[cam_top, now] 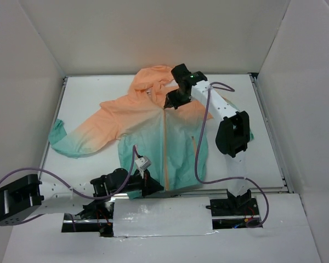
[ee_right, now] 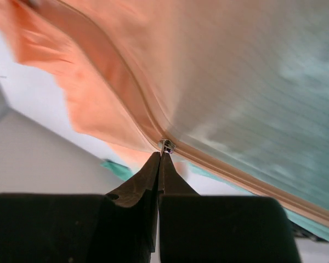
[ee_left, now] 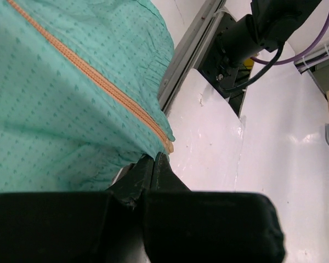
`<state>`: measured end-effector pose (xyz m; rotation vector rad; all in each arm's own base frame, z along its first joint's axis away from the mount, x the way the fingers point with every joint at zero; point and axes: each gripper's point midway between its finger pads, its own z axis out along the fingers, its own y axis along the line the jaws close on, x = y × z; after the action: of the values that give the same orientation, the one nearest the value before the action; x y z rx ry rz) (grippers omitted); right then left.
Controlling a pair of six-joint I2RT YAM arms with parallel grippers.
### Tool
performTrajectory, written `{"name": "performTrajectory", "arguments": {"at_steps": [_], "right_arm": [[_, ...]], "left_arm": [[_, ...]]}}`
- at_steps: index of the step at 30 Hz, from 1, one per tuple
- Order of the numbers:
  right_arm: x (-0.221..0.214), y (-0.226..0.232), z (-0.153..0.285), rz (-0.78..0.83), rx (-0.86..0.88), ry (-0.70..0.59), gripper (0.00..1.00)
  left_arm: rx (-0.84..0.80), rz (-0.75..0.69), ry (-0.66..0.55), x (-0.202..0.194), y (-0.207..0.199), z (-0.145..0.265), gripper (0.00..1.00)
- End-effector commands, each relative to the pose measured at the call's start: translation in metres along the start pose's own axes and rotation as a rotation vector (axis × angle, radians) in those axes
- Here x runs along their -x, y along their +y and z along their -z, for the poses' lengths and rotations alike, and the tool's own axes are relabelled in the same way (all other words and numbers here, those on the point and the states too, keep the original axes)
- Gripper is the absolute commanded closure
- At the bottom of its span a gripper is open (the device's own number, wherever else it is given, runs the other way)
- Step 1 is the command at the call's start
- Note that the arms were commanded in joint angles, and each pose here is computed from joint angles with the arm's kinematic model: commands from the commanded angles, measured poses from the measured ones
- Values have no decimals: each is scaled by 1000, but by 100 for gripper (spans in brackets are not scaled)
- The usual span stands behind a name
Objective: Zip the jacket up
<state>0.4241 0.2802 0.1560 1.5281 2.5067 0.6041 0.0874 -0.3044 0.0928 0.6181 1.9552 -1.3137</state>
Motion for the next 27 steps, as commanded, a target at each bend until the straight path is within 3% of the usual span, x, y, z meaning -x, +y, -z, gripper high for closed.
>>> {"name": "performTrajectory", "arguments": {"at_steps": [1, 9, 11, 20, 27], "right_arm": [[51, 64, 21, -43, 186, -110, 100], [130, 119, 28, -76, 413, -212, 100], [157, 129, 42, -78, 470, -290, 100], [244, 147, 101, -65, 639, -421, 100], [272, 160, 138, 18, 767, -478, 100]], "left_arm": [[-22, 25, 53, -12, -13, 9, 100], [-24, 72, 127, -19, -30, 23, 100], [-15, 87, 128, -18, -33, 28, 100], [189, 276, 212, -47, -3, 63, 100], [388, 348, 172, -45, 26, 85, 100]]}}
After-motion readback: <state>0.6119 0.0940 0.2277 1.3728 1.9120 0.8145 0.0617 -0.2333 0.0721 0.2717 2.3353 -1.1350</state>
